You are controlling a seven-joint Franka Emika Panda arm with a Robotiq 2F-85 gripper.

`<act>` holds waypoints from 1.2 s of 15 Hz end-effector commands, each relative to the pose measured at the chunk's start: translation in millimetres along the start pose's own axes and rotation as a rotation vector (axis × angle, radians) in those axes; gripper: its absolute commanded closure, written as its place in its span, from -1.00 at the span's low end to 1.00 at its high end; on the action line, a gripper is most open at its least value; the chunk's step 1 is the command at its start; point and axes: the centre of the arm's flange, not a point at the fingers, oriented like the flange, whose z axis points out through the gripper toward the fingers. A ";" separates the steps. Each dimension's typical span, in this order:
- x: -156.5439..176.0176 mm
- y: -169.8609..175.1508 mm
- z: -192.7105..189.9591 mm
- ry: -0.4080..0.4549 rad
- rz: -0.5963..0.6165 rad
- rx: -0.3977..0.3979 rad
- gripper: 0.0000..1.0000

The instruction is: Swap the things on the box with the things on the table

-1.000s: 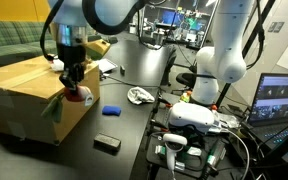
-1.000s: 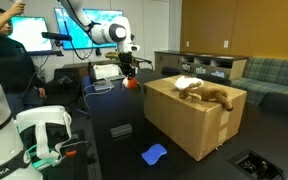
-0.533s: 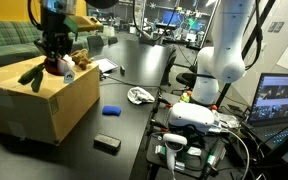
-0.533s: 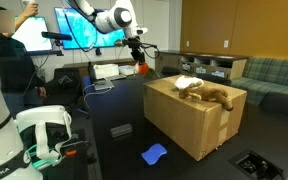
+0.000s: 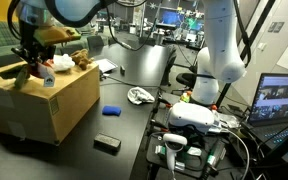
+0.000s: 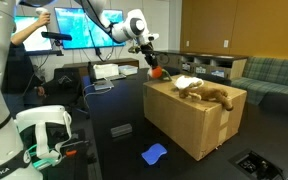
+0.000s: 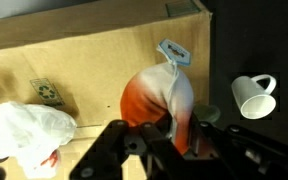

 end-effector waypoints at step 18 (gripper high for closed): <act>54.4 24.8 32.6 0.072 0.110 -0.081 -0.44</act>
